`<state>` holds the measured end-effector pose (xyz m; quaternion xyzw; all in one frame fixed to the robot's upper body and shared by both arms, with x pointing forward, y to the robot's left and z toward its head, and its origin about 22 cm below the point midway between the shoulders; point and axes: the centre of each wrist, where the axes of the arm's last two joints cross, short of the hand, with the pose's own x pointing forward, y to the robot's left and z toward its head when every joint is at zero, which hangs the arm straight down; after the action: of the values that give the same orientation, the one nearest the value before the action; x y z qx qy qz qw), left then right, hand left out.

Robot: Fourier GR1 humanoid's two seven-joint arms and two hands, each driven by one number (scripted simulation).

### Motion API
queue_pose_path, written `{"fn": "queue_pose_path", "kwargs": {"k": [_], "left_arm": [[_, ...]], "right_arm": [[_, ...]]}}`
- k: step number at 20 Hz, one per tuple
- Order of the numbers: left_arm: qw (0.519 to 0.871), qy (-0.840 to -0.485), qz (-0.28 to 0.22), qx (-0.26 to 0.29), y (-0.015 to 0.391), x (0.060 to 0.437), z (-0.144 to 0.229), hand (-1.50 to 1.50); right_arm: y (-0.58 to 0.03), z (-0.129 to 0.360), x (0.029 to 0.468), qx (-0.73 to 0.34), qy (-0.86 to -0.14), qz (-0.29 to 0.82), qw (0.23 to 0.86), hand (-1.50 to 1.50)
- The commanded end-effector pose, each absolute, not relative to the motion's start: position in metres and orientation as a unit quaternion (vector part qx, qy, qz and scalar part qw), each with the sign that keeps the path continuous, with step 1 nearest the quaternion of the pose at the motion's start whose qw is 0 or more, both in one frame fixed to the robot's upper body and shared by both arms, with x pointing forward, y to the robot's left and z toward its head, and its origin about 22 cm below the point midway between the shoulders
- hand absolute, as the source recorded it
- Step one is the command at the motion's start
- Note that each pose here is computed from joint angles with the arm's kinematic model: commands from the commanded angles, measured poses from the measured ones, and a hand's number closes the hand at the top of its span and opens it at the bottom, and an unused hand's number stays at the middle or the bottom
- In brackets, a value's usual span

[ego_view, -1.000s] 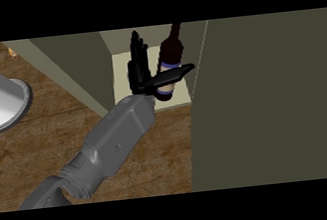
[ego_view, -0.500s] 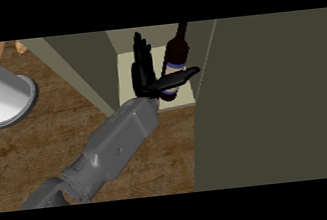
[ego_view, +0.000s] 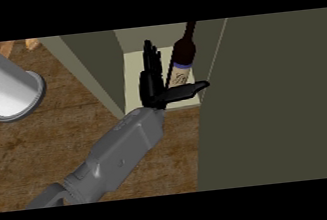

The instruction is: Pick up the wine, place it into the cabinet and close the cabinet

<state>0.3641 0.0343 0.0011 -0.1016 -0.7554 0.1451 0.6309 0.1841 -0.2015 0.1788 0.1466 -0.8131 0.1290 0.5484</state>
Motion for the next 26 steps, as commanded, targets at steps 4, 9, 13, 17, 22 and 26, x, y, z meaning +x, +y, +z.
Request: {"fn": "queue_pose_path", "kwargs": {"k": [4,9,13,17,22,26], "left_arm": [[0.621,-0.768,0.121,-0.104,0.026,0.347,-0.005,-1.5],[0.615,-0.771,0.127,-0.11,0.034,0.346,-0.005,-1.5],[0.609,-0.776,0.121,-0.113,0.039,0.321,-0.021,-1.5],[0.607,-0.776,0.105,-0.134,0.05,0.301,-0.035,-1.5],[0.597,-0.781,0.085,-0.164,0.056,0.286,-0.013,-1.5],[0.597,-0.777,0.068,-0.186,0.069,0.277,0.0,-1.5]], "right_arm": [[-0.198,0.181,0.176,0.139,-0.809,0.119,0.558,-1.5],[-0.224,0.178,0.179,0.13,-0.811,0.117,0.558,-1.5],[-0.223,0.18,0.19,0.127,-0.815,0.114,0.553,-1.5],[-0.21,0.194,0.17,0.117,-0.811,0.122,0.56,-1.5],[-0.199,0.188,0.166,0.119,-0.818,0.103,0.553,-1.5],[-0.214,0.19,0.187,0.107,-0.816,0.114,0.556,-1.5]]}}
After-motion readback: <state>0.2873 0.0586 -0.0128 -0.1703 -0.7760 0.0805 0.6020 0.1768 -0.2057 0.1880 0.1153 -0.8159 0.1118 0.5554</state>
